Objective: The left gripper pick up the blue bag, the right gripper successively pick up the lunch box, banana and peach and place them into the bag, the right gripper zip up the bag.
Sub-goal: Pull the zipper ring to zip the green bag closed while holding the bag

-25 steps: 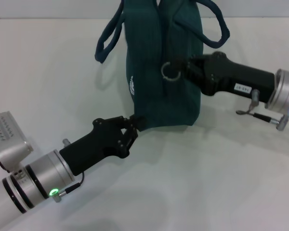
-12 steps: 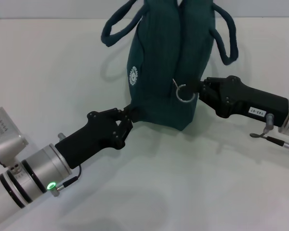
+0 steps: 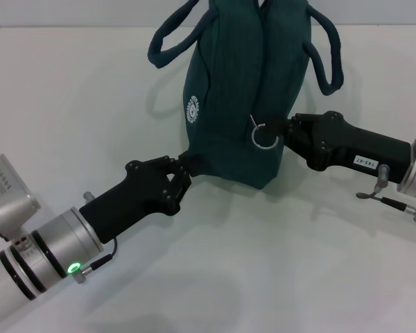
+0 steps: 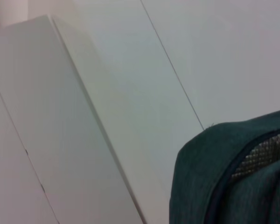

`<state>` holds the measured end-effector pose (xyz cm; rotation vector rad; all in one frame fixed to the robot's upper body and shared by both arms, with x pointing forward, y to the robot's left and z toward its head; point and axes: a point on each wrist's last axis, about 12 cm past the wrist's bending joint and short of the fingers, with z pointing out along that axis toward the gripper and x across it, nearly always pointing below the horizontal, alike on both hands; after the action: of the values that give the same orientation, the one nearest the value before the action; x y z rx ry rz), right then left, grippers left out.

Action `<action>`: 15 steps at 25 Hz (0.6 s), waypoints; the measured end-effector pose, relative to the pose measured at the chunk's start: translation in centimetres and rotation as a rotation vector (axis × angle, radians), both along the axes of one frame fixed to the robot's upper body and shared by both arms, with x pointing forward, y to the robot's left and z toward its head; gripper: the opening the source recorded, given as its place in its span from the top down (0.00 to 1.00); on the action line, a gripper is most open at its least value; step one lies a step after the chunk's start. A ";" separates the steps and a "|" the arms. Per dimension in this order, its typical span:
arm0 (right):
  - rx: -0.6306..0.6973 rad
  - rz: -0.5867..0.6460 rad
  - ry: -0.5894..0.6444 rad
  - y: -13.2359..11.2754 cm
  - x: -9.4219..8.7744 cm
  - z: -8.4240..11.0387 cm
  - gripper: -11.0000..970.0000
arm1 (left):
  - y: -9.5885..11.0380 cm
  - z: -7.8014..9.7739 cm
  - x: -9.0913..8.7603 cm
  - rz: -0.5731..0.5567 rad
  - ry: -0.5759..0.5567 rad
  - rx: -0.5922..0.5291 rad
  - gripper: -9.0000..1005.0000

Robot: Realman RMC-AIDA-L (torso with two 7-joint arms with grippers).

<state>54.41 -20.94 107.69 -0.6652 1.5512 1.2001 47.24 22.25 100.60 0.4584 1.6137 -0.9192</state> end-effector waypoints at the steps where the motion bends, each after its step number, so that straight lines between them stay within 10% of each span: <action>1: -0.003 0.000 0.001 0.0 0.0 0.0 0.96 | 0.0 0.0 0.0 0.000 0.000 0.000 0.94; 15: -0.058 0.030 0.015 0.3 -0.1 -0.6 0.85 | 0.0 0.1 0.1 0.001 0.005 -0.008 0.94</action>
<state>54.29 -20.67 107.10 -0.7209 1.5993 1.1880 47.29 22.28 100.65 0.4497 1.6144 -0.9259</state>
